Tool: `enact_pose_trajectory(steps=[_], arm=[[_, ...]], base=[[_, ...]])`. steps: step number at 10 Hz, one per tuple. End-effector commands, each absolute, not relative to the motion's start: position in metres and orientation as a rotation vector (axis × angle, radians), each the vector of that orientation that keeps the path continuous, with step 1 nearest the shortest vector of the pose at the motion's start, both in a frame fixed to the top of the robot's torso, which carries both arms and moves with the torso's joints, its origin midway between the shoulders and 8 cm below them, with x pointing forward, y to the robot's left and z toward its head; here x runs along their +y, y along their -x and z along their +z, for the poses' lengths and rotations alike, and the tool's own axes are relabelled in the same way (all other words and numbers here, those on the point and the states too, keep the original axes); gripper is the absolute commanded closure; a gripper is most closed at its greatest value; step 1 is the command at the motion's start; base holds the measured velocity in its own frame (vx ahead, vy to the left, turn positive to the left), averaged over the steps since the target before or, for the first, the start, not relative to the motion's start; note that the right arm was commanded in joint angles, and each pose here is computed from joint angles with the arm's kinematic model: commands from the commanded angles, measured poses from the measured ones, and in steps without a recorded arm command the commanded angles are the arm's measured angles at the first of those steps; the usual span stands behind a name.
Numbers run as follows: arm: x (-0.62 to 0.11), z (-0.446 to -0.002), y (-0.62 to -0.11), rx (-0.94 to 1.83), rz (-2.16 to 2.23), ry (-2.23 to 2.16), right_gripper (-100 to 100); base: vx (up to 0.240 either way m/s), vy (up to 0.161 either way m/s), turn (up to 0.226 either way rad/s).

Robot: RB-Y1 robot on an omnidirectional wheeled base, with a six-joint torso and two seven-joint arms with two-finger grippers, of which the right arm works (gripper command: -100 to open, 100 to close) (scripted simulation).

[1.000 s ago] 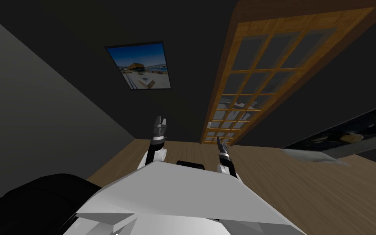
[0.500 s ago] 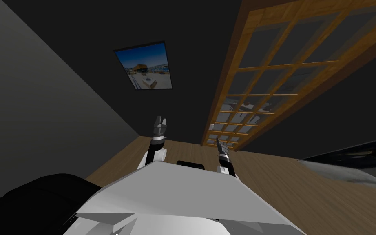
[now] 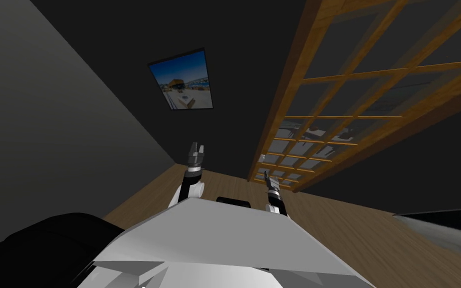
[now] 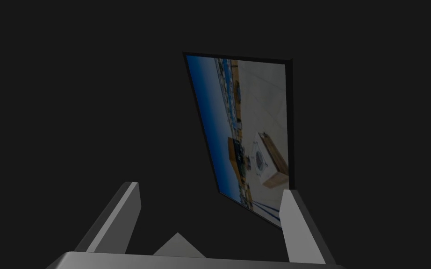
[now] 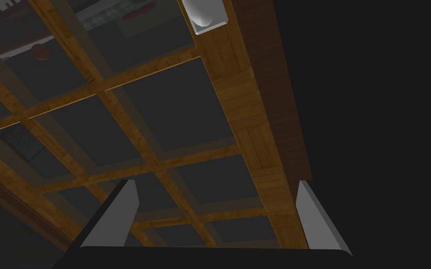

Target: Pull the door open

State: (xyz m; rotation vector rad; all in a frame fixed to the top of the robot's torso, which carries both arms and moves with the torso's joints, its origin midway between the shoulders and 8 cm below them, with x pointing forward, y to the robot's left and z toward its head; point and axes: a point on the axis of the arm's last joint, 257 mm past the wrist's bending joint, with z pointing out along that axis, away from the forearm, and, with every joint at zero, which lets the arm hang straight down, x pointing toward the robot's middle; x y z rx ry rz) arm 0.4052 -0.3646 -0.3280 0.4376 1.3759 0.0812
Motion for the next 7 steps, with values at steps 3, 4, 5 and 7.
enact_pose_trajectory(steps=[3, 4, 5, 7], arm=[[-0.368, -0.345, -0.402, 1.418, 0.008, -0.396, -100], [-0.369, -0.349, -0.401, 1.427, -0.009, -0.387, -100], [-0.369, -0.353, -0.400, 1.437, -0.027, -0.377, -100], [-0.371, -0.361, -0.398, 1.456, -0.061, -0.357, -100]], base=[[0.051, -0.081, 0.142], [0.039, -0.075, 0.100], [0.040, -0.070, 0.097], [0.044, -0.080, 0.120]])
